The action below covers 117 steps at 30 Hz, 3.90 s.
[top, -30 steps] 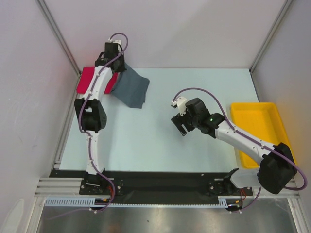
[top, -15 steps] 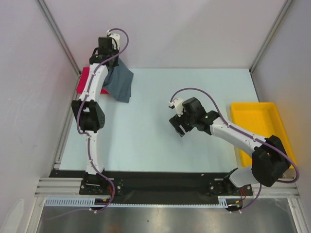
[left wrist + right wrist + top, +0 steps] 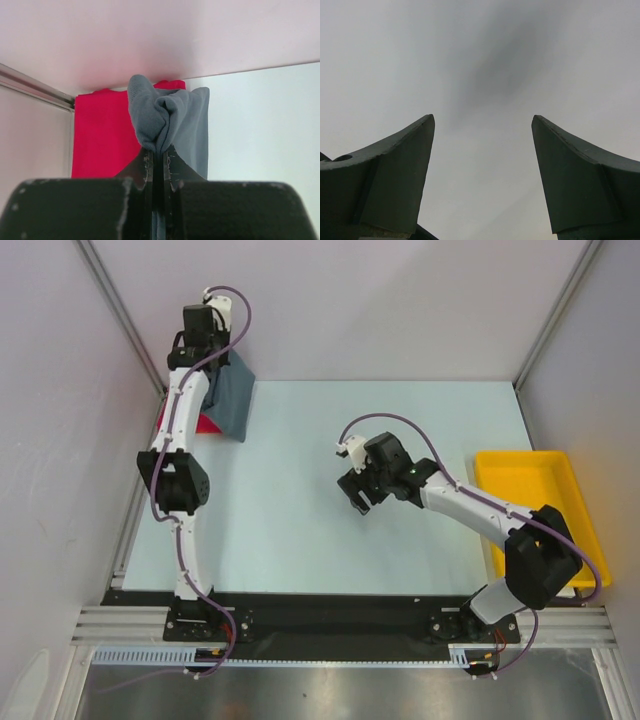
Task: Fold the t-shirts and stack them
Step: Neatly place the folded tshirt to the corner, then reset both grippers
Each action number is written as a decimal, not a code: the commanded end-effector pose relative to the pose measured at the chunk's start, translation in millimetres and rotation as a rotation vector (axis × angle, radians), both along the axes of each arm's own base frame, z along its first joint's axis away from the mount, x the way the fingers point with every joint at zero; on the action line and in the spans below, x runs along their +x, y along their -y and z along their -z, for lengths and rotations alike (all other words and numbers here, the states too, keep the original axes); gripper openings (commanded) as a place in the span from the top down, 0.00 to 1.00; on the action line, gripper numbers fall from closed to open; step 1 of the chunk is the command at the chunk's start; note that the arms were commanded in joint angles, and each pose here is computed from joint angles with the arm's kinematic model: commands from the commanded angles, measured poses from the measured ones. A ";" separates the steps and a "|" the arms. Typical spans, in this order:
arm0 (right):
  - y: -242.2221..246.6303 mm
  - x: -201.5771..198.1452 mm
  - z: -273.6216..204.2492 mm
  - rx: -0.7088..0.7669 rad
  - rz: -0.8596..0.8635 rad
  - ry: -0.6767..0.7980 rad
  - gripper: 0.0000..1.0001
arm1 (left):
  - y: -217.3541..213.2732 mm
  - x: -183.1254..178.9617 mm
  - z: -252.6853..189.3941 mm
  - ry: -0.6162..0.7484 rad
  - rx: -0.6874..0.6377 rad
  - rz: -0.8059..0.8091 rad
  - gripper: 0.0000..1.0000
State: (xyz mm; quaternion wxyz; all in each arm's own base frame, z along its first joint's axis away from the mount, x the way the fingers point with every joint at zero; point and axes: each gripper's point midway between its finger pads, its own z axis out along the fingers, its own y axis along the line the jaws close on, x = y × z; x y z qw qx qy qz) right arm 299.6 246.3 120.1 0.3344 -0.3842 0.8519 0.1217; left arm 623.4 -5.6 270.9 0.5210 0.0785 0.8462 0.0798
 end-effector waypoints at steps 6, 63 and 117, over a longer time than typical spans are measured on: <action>-18.1 10.4 -19.0 0.029 -0.028 0.039 0.17 | -13.0 -6.1 -94.9 0.224 -0.019 0.046 1.00; -66.4 22.7 27.0 0.006 -0.030 -0.122 0.16 | -118.2 62.7 32.0 0.215 -0.020 -0.136 0.98; 101.8 -87.7 15.6 1.274 0.958 -0.298 0.00 | 175.7 -449.6 88.7 0.044 -1.721 0.379 0.00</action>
